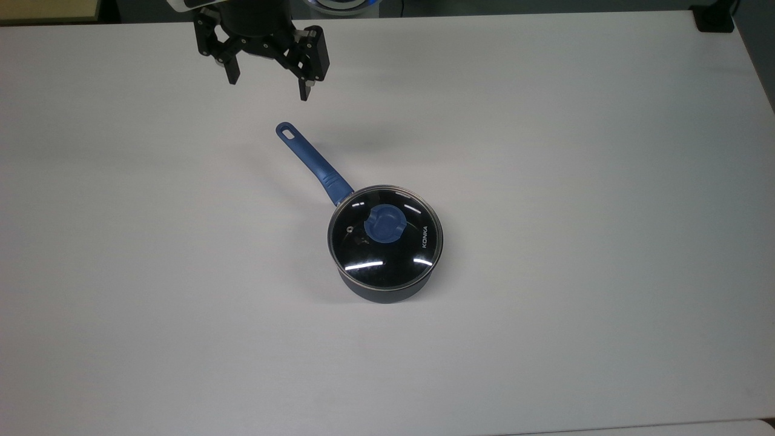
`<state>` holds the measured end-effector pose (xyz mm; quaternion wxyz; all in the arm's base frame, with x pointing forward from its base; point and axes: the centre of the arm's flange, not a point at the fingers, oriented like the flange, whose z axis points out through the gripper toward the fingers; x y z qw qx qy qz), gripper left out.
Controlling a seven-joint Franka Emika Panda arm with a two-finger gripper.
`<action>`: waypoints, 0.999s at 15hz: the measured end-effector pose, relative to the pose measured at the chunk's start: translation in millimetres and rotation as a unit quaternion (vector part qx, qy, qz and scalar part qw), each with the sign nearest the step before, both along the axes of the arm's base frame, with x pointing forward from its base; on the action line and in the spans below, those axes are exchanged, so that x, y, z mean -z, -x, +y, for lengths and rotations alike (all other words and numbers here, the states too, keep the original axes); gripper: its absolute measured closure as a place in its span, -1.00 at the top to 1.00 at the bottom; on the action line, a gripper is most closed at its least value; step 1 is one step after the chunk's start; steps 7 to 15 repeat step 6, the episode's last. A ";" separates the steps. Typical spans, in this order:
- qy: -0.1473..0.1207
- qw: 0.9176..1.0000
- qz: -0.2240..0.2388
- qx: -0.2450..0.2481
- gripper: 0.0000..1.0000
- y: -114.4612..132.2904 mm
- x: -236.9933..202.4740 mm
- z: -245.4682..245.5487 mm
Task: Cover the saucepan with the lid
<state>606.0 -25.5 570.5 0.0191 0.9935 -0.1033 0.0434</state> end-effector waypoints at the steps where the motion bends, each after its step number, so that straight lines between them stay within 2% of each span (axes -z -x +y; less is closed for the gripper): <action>1: 0.000 1.000 0.001 -0.004 1.00 1.3 -0.2 -0.1; 6: -0.001 1.000 0.026 -0.006 1.00 9.8 3.1 -0.2; 15: -0.001 1.000 0.026 -0.006 1.00 9.8 3.1 -0.2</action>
